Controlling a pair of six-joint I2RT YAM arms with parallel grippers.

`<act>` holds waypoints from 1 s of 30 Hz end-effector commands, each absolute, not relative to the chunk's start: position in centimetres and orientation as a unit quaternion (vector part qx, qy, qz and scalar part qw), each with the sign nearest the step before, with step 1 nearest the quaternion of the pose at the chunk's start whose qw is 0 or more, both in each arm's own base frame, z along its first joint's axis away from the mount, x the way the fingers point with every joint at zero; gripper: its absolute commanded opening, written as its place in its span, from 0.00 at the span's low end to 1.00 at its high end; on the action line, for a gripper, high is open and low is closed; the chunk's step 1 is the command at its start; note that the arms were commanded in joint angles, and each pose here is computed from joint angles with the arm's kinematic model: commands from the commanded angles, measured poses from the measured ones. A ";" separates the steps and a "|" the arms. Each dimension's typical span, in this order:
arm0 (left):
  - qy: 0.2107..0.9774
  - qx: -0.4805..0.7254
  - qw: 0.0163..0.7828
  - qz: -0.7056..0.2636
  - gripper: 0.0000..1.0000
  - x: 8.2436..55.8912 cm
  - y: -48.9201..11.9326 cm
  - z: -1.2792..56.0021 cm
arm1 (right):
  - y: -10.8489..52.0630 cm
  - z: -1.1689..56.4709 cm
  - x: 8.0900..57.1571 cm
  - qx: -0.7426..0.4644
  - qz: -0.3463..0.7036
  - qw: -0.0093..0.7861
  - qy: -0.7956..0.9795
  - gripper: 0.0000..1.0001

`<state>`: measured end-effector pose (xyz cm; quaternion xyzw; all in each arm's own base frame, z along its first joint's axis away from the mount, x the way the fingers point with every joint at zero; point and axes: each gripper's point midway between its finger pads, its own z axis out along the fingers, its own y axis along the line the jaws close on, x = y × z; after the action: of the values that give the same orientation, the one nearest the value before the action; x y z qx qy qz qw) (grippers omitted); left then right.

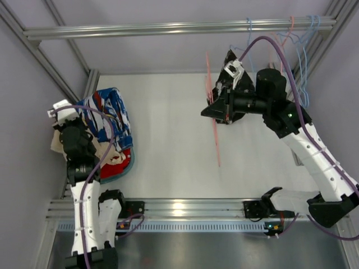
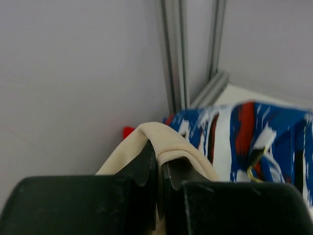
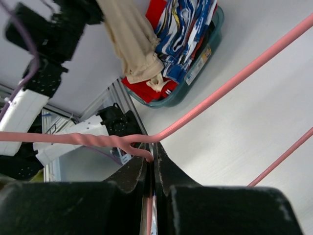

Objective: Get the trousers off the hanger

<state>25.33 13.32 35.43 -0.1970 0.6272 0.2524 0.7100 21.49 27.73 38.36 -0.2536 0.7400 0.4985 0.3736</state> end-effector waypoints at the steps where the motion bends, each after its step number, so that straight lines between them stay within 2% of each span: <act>1: 0.672 -0.139 0.699 0.204 0.00 28.5 11.5 31.7 | 26.1 43.0 18.0 -0.308 0.496 0.428 0.690 0.00; 6: 0.757 -0.110 0.626 0.149 0.00 33.4 10.5 24.3 | 24.2 44.4 16.4 -0.332 0.465 0.464 0.677 0.00; 7: 0.771 -0.085 0.621 0.112 0.00 34.4 9.1 23.4 | 23.6 44.6 15.9 -0.333 0.460 0.468 0.677 0.00; 10: 0.823 -0.044 0.566 0.025 0.08 36.0 6.0 19.8 | 21.9 45.3 15.8 -0.325 0.433 0.498 0.677 0.00; 11: 0.837 -0.044 0.546 0.003 0.14 35.9 5.3 18.9 | 21.5 45.5 15.7 -0.326 0.426 0.505 0.676 0.00; 12: 0.842 -0.044 0.538 -0.012 0.34 36.1 4.8 19.0 | 21.0 45.6 15.7 -0.322 0.418 0.511 0.678 0.00; 14: 0.843 -0.035 0.536 -0.028 0.55 35.8 4.1 19.4 | 19.6 45.7 15.4 -0.312 0.402 0.526 0.682 0.00; 15: 0.843 -0.031 0.535 -0.034 0.76 35.2 3.7 19.9 | 19.1 45.9 15.2 -0.307 0.396 0.532 0.683 0.00; 16: 0.842 -0.026 0.538 -0.039 0.88 34.9 3.5 20.4 | 18.1 46.1 15.3 -0.295 0.383 0.543 0.686 0.00; 17: 0.840 -0.021 0.540 -0.044 0.96 34.6 3.1 21.1 | 17.5 46.0 15.0 -0.287 0.377 0.542 0.694 0.00; 18: 0.844 -0.012 0.534 -0.048 0.98 33.8 2.8 21.5 | 17.0 46.1 14.8 -0.281 0.372 0.547 0.695 0.00; 22: 0.843 0.012 0.535 -0.044 0.98 31.9 2.2 23.7 | 14.0 45.7 13.9 -0.232 0.330 0.576 0.711 0.00; 26: 0.813 0.041 0.578 -0.053 0.98 29.9 0.8 28.3 | 11.3 44.7 14.0 -0.153 0.289 0.602 0.729 0.00; 30: 0.780 0.101 0.607 -0.111 0.98 27.9 -2.4 33.3 | 9.0 44.8 14.2 -0.091 0.245 0.622 0.738 0.00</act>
<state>29.63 0.53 29.18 0.0424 0.8075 -0.0614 0.5852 13.53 10.55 44.97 -0.1397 0.7258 0.2737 0.6155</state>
